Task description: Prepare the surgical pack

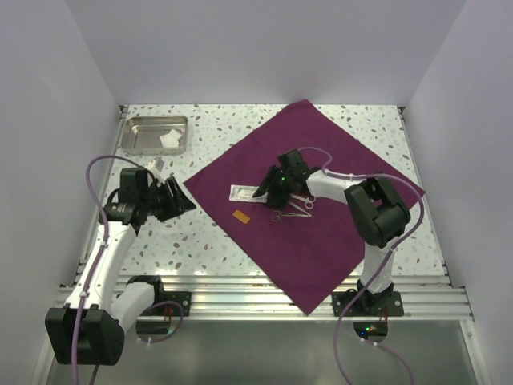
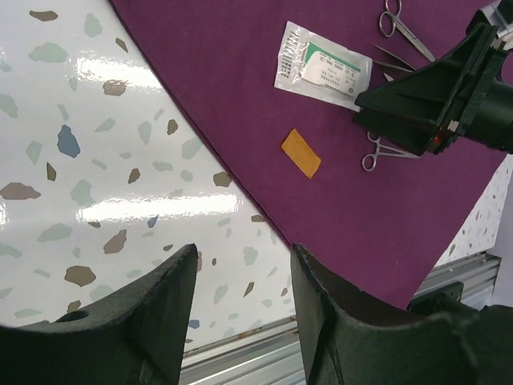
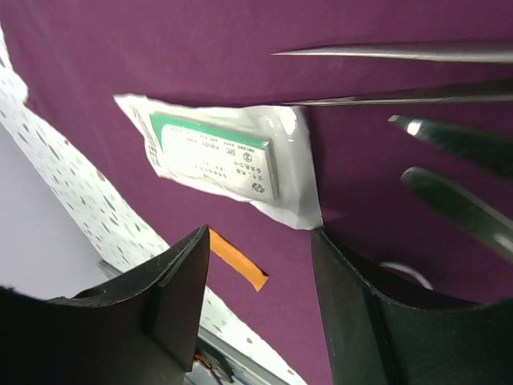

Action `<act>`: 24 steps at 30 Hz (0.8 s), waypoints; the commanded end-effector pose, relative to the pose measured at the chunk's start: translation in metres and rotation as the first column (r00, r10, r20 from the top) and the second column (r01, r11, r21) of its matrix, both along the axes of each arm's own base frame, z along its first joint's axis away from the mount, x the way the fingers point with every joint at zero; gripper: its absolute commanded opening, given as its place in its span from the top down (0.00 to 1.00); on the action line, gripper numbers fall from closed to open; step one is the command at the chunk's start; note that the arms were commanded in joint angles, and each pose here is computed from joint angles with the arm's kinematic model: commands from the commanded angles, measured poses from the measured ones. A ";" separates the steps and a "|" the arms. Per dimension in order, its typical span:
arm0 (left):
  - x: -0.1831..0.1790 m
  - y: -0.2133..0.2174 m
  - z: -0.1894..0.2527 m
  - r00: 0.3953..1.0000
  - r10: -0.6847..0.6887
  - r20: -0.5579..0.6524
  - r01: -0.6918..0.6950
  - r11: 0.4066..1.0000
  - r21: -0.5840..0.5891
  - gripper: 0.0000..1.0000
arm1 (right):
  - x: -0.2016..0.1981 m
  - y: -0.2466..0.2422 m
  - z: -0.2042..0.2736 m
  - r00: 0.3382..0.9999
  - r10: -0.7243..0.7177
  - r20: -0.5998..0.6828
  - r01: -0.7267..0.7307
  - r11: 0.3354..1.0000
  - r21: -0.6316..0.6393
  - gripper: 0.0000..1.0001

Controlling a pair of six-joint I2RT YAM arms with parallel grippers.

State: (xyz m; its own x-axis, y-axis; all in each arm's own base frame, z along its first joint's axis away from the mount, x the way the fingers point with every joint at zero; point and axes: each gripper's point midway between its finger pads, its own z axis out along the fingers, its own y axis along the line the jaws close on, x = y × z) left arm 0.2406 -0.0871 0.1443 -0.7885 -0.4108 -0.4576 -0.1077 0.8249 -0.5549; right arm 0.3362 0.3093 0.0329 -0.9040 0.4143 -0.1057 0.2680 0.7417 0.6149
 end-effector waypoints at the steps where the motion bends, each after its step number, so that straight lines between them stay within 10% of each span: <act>1: 0.012 -0.008 0.020 0.998 -0.022 0.052 0.023 1.000 -0.020 0.46 | 0.024 -0.003 0.003 0.997 -0.072 0.041 0.071 0.997 0.039 0.43; 24: 0.021 -0.015 0.010 0.998 -0.059 0.020 0.059 0.998 -0.018 0.47 | 0.075 0.035 0.010 0.984 -0.147 0.098 0.119 0.962 0.247 0.50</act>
